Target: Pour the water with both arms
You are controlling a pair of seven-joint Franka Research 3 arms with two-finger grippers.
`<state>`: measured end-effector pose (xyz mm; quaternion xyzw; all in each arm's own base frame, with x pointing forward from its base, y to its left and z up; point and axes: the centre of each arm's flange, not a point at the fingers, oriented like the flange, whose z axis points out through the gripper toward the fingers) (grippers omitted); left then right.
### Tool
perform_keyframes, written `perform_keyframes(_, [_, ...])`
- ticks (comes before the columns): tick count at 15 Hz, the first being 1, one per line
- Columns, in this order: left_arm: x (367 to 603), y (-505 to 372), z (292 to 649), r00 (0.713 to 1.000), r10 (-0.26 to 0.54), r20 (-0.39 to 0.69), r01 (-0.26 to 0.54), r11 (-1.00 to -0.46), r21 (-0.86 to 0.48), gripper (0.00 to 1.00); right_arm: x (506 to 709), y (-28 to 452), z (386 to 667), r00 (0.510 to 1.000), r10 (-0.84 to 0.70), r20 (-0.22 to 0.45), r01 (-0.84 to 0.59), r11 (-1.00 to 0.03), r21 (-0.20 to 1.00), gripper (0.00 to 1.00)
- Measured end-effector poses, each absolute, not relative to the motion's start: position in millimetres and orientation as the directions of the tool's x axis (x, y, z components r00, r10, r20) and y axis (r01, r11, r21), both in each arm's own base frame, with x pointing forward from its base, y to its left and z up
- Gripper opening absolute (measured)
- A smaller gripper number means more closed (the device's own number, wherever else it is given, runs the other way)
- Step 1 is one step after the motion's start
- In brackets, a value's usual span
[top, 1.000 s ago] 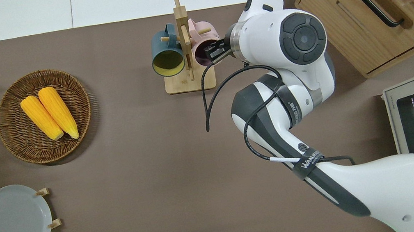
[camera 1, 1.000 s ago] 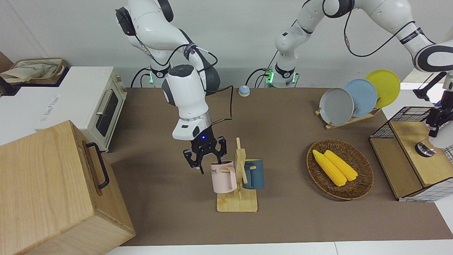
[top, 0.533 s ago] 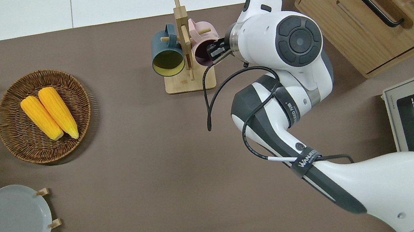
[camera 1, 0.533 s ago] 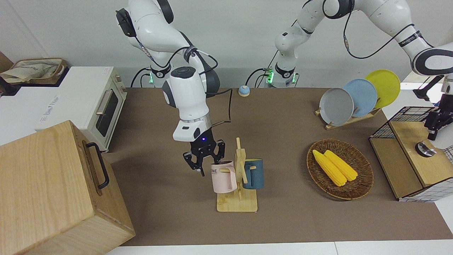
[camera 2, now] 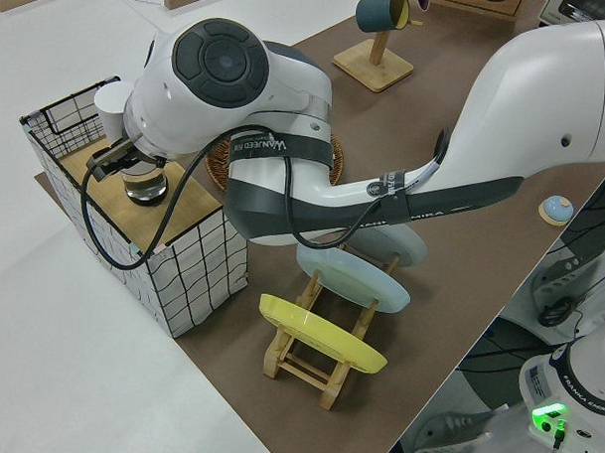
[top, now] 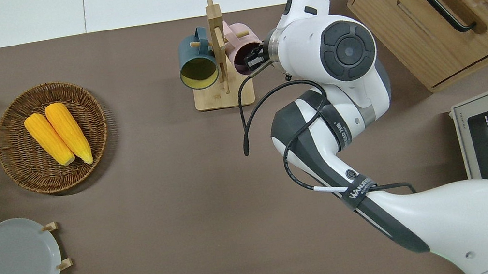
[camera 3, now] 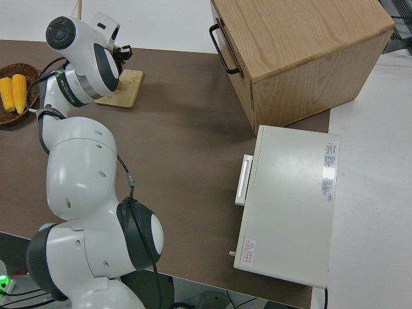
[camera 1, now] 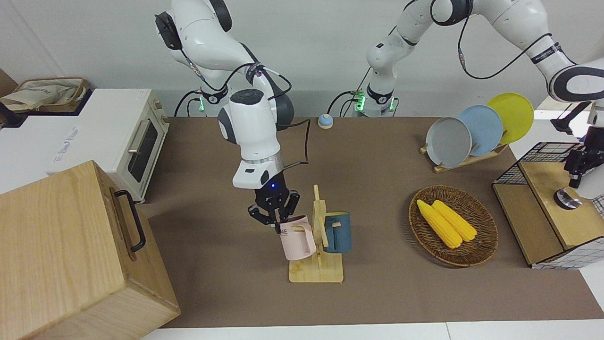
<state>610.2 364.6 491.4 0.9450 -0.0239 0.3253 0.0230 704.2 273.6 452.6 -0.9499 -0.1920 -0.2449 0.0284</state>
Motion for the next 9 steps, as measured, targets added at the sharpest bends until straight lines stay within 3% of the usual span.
perform_keyframes(1, [610.2, 364.6, 491.4, 0.787, -0.03, 0.616, -0.06, -0.998, 0.029, 0.92, 705.0, 271.6, 452.2, 0.807, 0.351, 0.476, 0.377, -0.925, 0.045, 0.07])
perform_keyframes(4, [610.2, 364.6, 491.7, 0.785, -0.026, 0.619, -0.058, -0.998, 0.031, 0.63, 705.5, 270.5, 452.0, 0.806, 0.352, 0.476, 0.376, -0.926, 0.049, 0.05])
perform_keyframes(9, [610.1, 364.8, 491.5, 0.785, -0.024, 0.619, -0.057, -0.998, 0.033, 0.63, 704.3, 273.3, 453.0, 0.796, 0.378, 0.472, 0.388, -0.918, 0.079, 0.05])
